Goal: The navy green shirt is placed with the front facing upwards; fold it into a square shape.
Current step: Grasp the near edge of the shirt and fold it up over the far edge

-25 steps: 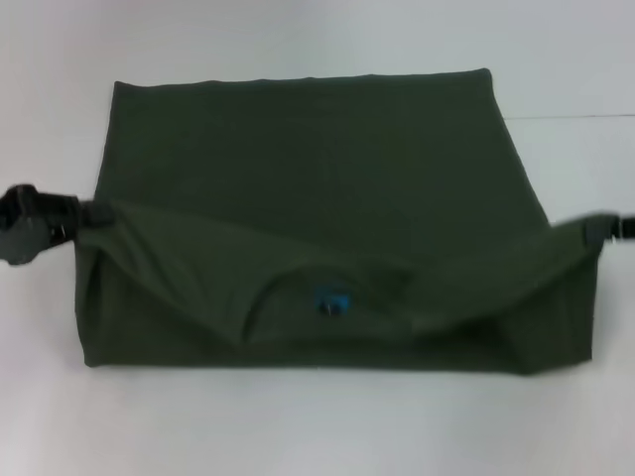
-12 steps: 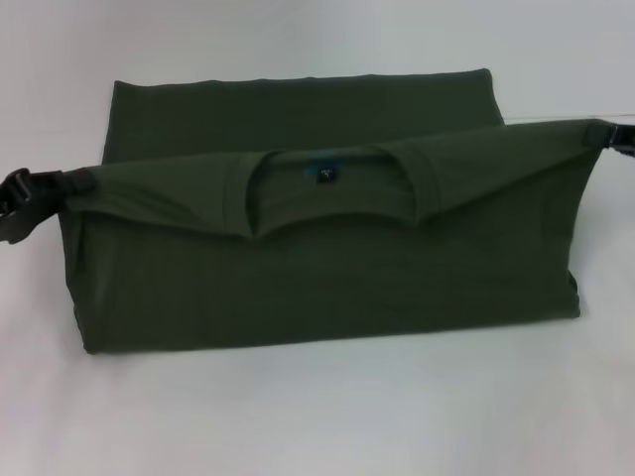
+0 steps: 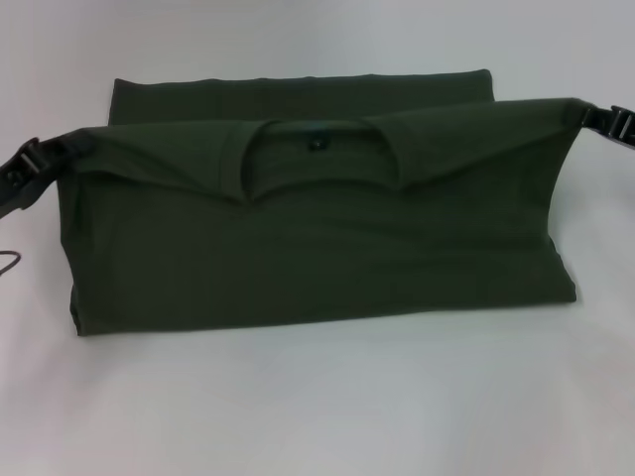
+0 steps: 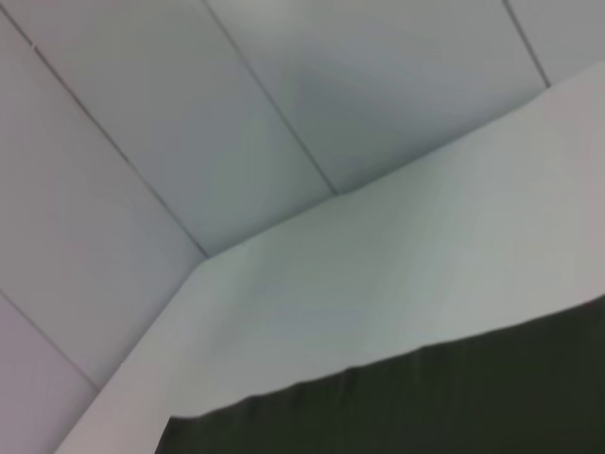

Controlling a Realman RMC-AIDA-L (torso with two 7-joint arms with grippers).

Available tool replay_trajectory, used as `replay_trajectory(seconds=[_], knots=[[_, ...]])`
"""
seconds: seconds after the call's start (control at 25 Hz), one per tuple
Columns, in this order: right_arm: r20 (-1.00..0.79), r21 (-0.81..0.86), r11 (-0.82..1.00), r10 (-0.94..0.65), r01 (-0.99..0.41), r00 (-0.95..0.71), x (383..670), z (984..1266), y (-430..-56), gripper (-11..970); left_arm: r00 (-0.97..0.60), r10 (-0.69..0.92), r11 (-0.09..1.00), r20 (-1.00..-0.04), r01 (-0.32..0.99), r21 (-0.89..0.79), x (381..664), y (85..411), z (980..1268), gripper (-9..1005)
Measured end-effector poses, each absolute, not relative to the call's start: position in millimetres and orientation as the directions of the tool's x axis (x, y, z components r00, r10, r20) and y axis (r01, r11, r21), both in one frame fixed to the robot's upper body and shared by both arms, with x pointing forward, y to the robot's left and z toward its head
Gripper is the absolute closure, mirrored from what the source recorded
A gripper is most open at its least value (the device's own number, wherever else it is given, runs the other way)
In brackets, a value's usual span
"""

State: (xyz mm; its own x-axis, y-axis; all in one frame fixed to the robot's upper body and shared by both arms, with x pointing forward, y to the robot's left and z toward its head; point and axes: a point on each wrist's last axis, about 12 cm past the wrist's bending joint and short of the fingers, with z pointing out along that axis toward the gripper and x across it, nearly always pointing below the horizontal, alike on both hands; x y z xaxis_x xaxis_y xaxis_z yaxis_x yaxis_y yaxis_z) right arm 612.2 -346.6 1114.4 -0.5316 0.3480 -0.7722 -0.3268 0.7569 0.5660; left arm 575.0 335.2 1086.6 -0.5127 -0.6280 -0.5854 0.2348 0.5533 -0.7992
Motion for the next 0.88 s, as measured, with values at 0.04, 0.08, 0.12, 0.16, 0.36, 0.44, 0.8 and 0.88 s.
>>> replay_trajectory(seconds=[0.04,0.08,0.12,0.16,0.36,0.44,0.8,0.88], knots=[[-0.775,0.565,0.758,0.352,-0.326,-0.525,613.1,1114.3,-345.8,918,-0.513,-0.628,0.553,-0.585,0.235,-0.799,575.0,335.2,1086.6,960],[-0.776,0.565,0.759,0.356,-0.324,-0.52,614.0,1114.3,-344.9,918,-0.508,-0.627,0.558,-0.591,0.236,-0.795,577.1,332.0,1085.8,960],[-0.777,0.565,0.76,0.361,-0.32,-0.515,614.7,1113.8,-343.7,918,-0.505,-0.622,0.565,-0.599,0.24,-0.789,580.3,327.1,1084.9,960],[-0.778,0.565,0.761,0.364,-0.319,-0.512,615.2,1113.4,-342.5,918,-0.505,-0.617,0.57,-0.604,0.242,-0.785,582.4,323.5,1083.9,960],[-0.781,0.558,0.774,0.368,-0.3,-0.504,617.3,1107.3,-334.7,919,-0.498,-0.603,0.597,-0.623,0.237,-0.767,589.1,314.4,1080.4,959],[-0.783,0.552,0.781,0.365,-0.292,-0.504,618.0,1104.0,-331.0,919,-0.495,-0.602,0.607,-0.626,0.227,-0.762,590.8,312.0,1078.8,959],[-0.797,0.533,0.798,0.363,-0.28,-0.483,618.2,1093.9,-318.7,919,-0.476,-0.6,0.666,-0.643,0.148,-0.731,595.1,303.4,1065.6,959],[-0.797,0.535,0.799,0.369,-0.274,-0.478,618.9,1093.4,-317.5,918,-0.473,-0.601,0.675,-0.644,0.131,-0.726,596.2,302.1,1063.5,959]])
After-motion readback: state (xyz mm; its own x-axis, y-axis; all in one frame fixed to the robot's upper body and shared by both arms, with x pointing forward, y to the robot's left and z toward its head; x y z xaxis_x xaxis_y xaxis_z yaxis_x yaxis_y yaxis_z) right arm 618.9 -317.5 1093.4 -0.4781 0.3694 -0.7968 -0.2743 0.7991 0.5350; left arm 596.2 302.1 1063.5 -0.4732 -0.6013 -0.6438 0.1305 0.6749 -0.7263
